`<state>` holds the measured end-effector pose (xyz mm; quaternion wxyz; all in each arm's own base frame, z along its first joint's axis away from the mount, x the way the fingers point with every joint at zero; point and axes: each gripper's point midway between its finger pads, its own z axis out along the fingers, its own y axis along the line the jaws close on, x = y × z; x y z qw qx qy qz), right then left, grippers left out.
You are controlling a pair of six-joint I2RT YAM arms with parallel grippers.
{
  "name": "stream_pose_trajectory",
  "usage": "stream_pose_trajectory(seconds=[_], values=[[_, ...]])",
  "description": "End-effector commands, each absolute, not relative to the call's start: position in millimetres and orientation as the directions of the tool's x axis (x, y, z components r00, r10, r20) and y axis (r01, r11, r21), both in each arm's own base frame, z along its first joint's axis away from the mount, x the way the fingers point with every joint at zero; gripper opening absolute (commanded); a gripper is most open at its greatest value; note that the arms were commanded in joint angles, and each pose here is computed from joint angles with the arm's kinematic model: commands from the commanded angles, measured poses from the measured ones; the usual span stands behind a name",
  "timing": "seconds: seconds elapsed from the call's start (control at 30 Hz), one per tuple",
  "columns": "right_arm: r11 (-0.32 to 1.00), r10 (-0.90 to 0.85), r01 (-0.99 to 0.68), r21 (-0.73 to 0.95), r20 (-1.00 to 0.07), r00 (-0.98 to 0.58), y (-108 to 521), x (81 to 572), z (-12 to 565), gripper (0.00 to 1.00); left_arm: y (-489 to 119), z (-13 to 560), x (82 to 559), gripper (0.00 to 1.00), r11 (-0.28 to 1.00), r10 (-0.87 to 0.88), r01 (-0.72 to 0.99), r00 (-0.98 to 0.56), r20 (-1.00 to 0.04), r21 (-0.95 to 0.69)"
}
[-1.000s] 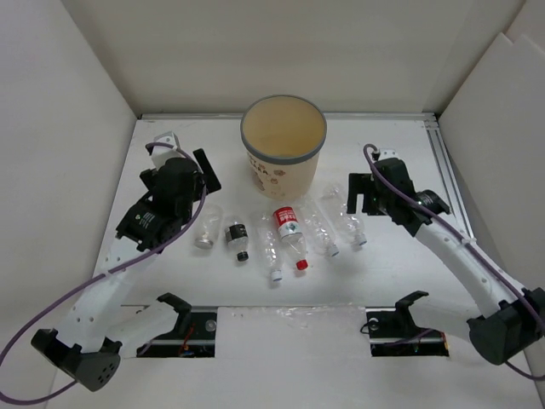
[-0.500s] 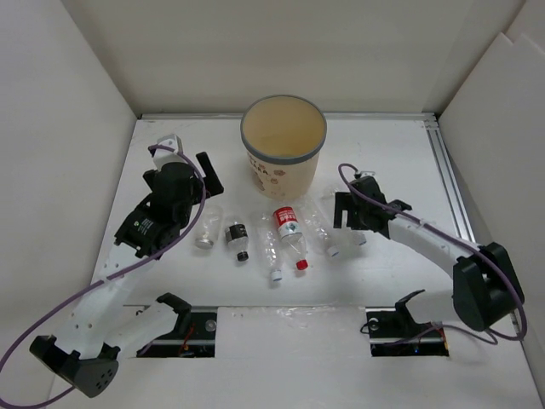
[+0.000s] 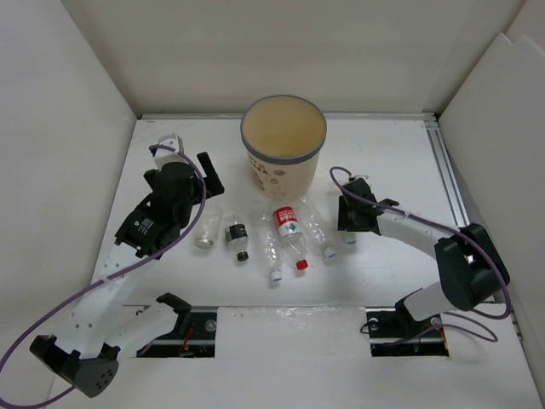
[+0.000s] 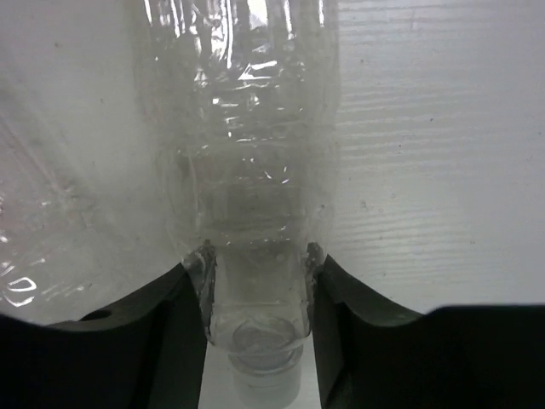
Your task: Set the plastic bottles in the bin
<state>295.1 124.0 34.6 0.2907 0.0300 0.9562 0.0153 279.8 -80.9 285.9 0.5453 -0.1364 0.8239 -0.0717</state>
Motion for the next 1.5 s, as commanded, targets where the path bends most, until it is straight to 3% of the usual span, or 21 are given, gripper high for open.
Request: stream_pose_trajectory(seconds=[0.0,0.07,0.1,0.13,0.3,0.43,0.57,0.73,0.93,1.1,1.33,1.4,1.43,1.47], values=[[0.995,0.096,0.071,0.065,-0.608,-0.788,123,302,50,0.40,-80,300,282,1.00,0.950,-0.312,-0.140,-0.329,-0.891,-0.281],[0.995,0.100,0.071,0.071,-0.616,-0.782,122,300,59,0.38,-80,302,281,1.00,0.947,-0.321,-0.143,-0.328,-0.889,-0.289],[0.995,0.101,0.076,0.067,-0.622,-0.776,120,299,62,0.28,-81,300,283,1.00,0.948,-0.317,-0.145,-0.335,-0.887,-0.284],[0.994,0.105,0.083,0.065,-0.637,-0.763,118,301,70,0.25,-81,304,283,1.00,0.947,-0.321,-0.143,-0.328,-0.889,-0.289],[0.989,0.148,0.113,0.096,-0.714,-0.685,109,302,131,0.23,-97,327,285,1.00,0.943,-0.328,-0.059,-0.329,-0.885,-0.328],[0.980,0.195,0.074,0.185,-0.814,-0.548,112,301,210,0.23,-135,367,282,1.00,0.909,-0.315,0.161,-0.342,-0.885,-0.385],[0.933,0.215,-0.181,0.311,-0.885,-0.414,146,286,293,0.23,-188,404,277,1.00,0.823,-0.252,0.409,-0.361,-0.898,-0.395],[0.825,0.232,-0.444,0.349,-0.926,-0.297,185,259,360,0.20,-232,439,267,1.00,0.669,-0.236,0.619,-0.347,-0.908,-0.411],[0.669,0.202,-0.671,0.320,-0.947,-0.250,237,233,392,0.20,-265,452,255,1.00,0.512,-0.208,0.759,-0.345,-0.915,-0.402],[0.578,0.169,-0.758,0.301,-0.953,-0.250,282,223,398,0.20,-282,460,241,1.00,0.405,-0.210,0.832,-0.319,-0.924,-0.379],[0.500,0.187,-0.828,0.253,-0.965,-0.182,310,206,427,0.20,-281,456,240,1.00,0.406,-0.209,0.831,-0.320,-0.924,-0.380],[0.492,0.206,-0.834,0.251,-0.964,-0.169,312,204,434,0.20,-283,452,239,0.90,0.399,-0.200,0.832,-0.331,-0.922,-0.385],[0.498,0.217,-0.830,0.250,-0.963,-0.160,312,205,437,0.20,-284,449,242,0.73,0.401,-0.195,0.829,-0.338,-0.921,-0.389],[0.497,0.224,-0.831,0.249,-0.962,-0.155,312,205,439,0.20,-284,449,242,0.65,0.401,-0.195,0.829,-0.338,-0.921,-0.389]])
